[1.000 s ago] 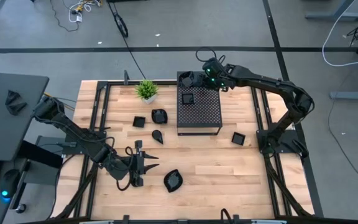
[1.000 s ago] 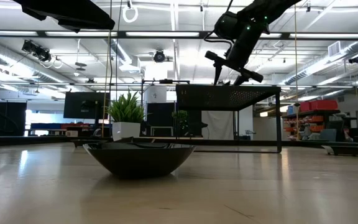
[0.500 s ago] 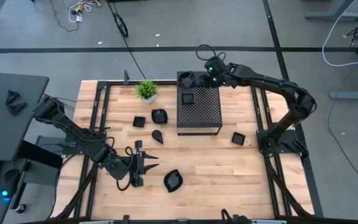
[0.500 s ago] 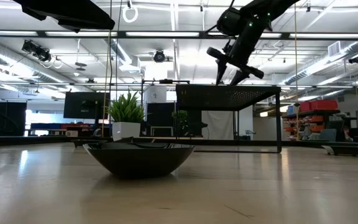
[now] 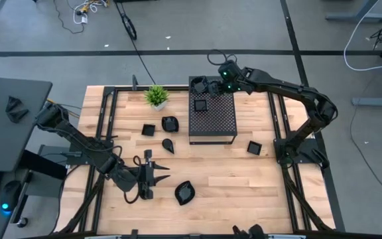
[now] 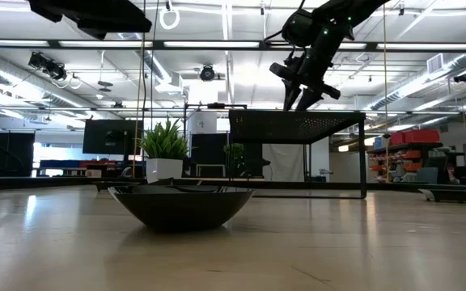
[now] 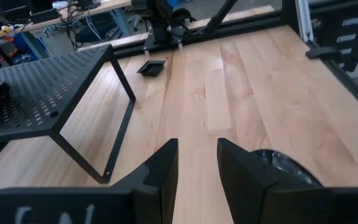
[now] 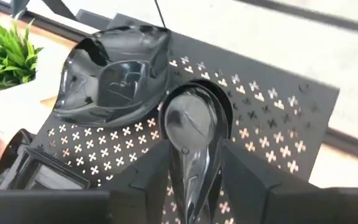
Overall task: Pick & Place Mini shaped plates
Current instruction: Stack the bottom right drop shaped plate on top of the drop shaped plates on the shelf
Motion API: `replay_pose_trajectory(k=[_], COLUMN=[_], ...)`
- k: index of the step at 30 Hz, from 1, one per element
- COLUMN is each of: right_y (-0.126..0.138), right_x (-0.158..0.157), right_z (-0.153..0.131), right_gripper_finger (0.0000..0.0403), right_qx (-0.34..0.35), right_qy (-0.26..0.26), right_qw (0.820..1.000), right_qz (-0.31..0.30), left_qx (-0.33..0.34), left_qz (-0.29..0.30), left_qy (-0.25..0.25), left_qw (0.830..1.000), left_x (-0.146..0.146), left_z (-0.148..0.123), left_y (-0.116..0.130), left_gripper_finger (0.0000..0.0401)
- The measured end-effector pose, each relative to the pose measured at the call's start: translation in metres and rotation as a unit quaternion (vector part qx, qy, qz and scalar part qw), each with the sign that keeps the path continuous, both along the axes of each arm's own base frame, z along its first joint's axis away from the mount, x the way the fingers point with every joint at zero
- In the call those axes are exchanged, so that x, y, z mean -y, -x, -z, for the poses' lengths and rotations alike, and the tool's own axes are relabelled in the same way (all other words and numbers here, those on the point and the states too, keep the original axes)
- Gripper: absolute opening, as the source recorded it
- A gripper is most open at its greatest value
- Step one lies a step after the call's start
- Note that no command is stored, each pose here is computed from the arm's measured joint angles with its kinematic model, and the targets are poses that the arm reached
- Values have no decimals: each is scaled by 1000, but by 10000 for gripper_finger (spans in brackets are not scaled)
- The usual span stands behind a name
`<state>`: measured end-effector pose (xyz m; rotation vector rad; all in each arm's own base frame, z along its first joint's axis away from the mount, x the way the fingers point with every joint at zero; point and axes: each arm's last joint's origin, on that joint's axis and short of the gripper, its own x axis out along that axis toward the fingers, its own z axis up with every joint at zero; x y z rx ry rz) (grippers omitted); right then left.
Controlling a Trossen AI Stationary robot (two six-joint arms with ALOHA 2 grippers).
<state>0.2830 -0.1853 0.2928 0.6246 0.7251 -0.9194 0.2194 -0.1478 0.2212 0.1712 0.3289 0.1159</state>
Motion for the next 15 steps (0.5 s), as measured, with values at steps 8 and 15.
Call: replay_pose_trajectory(k=[8, 15], right_y=[-11, -6], right_x=[-4, 0], right_z=[-6, 1], right_gripper_finger=[62, 7], right_qx=[32, 20], right_qy=[25, -13], right_qw=[996, 996], right_qz=[-77, -80], left_qx=[12, 12], left_qz=[-2, -5], left_qy=[7, 8], left_qw=[1000, 1000], left_x=[0, -2], left_z=[-2, -3], left_y=[-2, -3], left_gripper_finger=[117, 117])
